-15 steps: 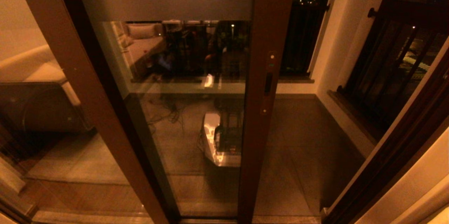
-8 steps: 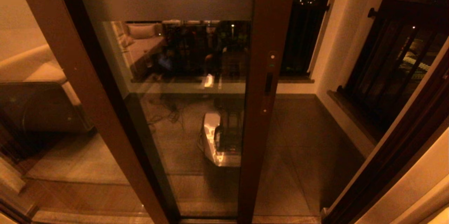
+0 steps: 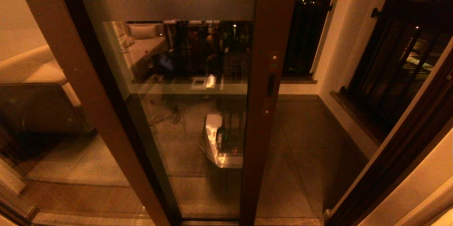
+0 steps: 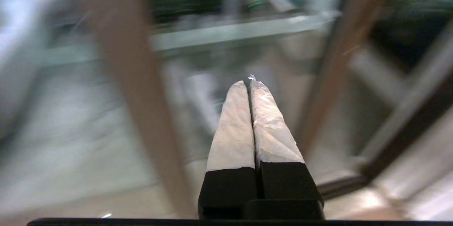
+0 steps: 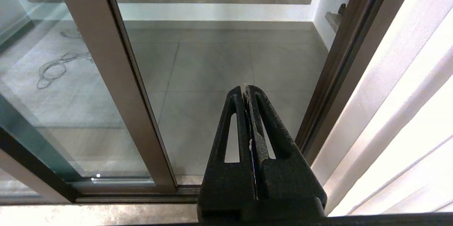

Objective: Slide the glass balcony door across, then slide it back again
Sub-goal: Open the slid door

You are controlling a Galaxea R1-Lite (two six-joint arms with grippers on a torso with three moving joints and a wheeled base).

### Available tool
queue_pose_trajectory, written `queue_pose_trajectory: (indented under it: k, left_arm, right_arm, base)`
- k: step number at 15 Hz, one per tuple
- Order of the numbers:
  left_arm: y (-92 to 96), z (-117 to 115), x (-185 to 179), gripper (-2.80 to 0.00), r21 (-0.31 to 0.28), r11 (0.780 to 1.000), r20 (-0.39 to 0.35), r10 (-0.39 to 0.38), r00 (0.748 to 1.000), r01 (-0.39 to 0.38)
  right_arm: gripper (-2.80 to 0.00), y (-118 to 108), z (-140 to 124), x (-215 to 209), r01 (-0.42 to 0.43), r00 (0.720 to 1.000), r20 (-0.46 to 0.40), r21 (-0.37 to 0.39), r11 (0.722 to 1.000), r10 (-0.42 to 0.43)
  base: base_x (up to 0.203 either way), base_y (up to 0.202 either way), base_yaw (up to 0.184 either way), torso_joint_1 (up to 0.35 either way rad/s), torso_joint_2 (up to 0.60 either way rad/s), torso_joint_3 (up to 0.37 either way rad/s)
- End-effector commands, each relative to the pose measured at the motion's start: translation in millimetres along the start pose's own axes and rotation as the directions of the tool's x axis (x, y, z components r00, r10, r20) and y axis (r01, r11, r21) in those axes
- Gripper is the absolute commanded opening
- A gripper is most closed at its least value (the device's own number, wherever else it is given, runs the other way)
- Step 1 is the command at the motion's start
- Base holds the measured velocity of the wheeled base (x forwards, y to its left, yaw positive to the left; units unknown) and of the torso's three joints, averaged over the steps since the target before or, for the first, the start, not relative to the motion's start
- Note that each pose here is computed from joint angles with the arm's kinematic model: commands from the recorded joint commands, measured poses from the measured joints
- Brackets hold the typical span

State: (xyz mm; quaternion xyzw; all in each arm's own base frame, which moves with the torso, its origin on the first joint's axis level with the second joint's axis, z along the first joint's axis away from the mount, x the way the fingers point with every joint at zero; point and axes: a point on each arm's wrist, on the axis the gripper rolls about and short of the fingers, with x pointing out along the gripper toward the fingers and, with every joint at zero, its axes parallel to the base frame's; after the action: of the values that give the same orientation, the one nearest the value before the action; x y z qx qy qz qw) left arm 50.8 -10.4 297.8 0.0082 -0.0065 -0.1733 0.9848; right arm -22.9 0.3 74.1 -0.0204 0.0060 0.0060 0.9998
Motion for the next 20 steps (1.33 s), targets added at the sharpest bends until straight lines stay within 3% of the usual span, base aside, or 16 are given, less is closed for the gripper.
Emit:
queue_pose_trajectory:
  k: [1, 3, 6, 9, 11, 16, 18, 20]
  left_arm:
    - [2.0, 32.5, 68.5, -2.80, -0.041, 0.990, -0.067, -0.136, 0.988, 0.133]
    - [-22.6, 63.6, 110.6, -2.80, -0.062, 0.967, -0.061, -0.249, 0.967, 0.246]
    - [-79.7, 87.2, 170.1, -2.80, -0.069, 0.950, -0.061, -0.310, 0.949, 0.305]
    - [-133.4, 83.8, 202.0, -2.80, -0.073, 0.932, -0.087, -0.360, 0.929, 0.354]
    - [-157.3, 79.3, 217.8, -2.80, -0.125, 0.925, -0.097, -0.372, 0.923, 0.359]
    - [-197.8, 58.9, 258.7, -2.80, -0.169, 0.926, -0.128, -0.360, 0.924, 0.337]
    - [-218.0, 45.0, 267.4, -2.80, -0.170, 0.914, -0.156, -0.394, 0.906, 0.368]
    - [-237.5, 30.7, 272.1, -2.80, -0.173, 0.887, -0.189, -0.456, 0.870, 0.427]
  right_arm:
    - [-2.80, 0.0, 0.0, 0.1, -0.001, 1.000, -0.001, -0.001, 1.000, 0.001]
    - [-2.80, 0.0, 0.0, 0.1, -0.001, 1.000, -0.001, -0.001, 1.000, 0.001]
    - [-2.80, 0.0, 0.0, 0.1, -0.001, 1.000, -0.001, -0.001, 1.000, 0.001]
    - [-2.80, 0.0, 0.0, 0.1, -0.001, 1.000, -0.001, -0.001, 1.000, 0.001]
    - [-2.80, 0.0, 0.0, 0.1, -0.001, 1.000, -0.001, -0.001, 1.000, 0.001]
    - [-2.80, 0.0, 0.0, 0.1, -0.001, 1.000, -0.001, -0.001, 1.000, 0.001]
    - [-2.80, 0.0, 0.0, 0.1, -0.001, 1.000, -0.001, -0.001, 1.000, 0.001]
    - [-2.80, 0.0, 0.0, 0.1, -0.001, 1.000, -0.001, -0.001, 1.000, 0.001]
  base:
    - [0.000, 0.000, 0.000, 0.000, 0.00, 0.000]
    - [0.000, 0.000, 0.000, 0.000, 0.00, 0.000]
    - [0.000, 0.000, 0.000, 0.000, 0.00, 0.000]
    - [0.000, 0.000, 0.000, 0.000, 0.00, 0.000]
    - [0.000, 0.000, 0.000, 0.000, 0.00, 0.000]
    - [0.000, 0.000, 0.000, 0.000, 0.00, 0.000]
    - [0.000, 0.000, 0.000, 0.000, 0.00, 0.000]
    - [0.000, 0.000, 0.000, 0.000, 0.00, 0.000]
